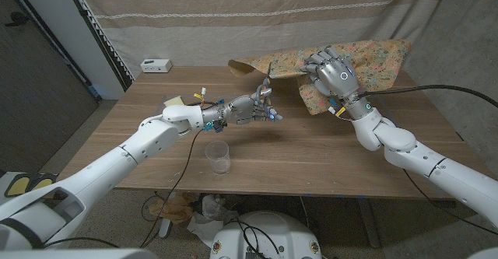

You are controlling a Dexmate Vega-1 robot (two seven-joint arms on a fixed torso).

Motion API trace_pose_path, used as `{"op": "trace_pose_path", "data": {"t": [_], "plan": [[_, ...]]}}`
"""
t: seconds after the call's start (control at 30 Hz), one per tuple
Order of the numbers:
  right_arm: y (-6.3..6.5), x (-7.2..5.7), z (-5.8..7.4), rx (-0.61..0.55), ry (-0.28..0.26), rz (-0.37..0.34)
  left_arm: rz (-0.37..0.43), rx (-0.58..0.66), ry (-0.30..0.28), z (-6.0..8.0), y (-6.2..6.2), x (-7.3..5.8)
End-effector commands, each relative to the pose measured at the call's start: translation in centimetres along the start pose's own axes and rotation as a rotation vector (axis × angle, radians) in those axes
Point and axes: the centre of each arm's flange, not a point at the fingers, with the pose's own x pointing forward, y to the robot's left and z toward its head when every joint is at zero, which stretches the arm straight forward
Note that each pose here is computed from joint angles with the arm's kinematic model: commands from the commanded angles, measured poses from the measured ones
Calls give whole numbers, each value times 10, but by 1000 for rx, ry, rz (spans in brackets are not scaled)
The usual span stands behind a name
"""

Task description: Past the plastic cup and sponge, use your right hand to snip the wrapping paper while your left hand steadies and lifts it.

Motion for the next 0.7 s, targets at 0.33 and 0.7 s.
{"op": "trace_pose_path", "data": {"t": [0.33,0.7], "plan": [[-6,1,1,-5,-8,2,24,-24,7,-3,-4,-2],[-6,0,0,-2,4,16,40,-33,5,-4,-5,-6]]}}
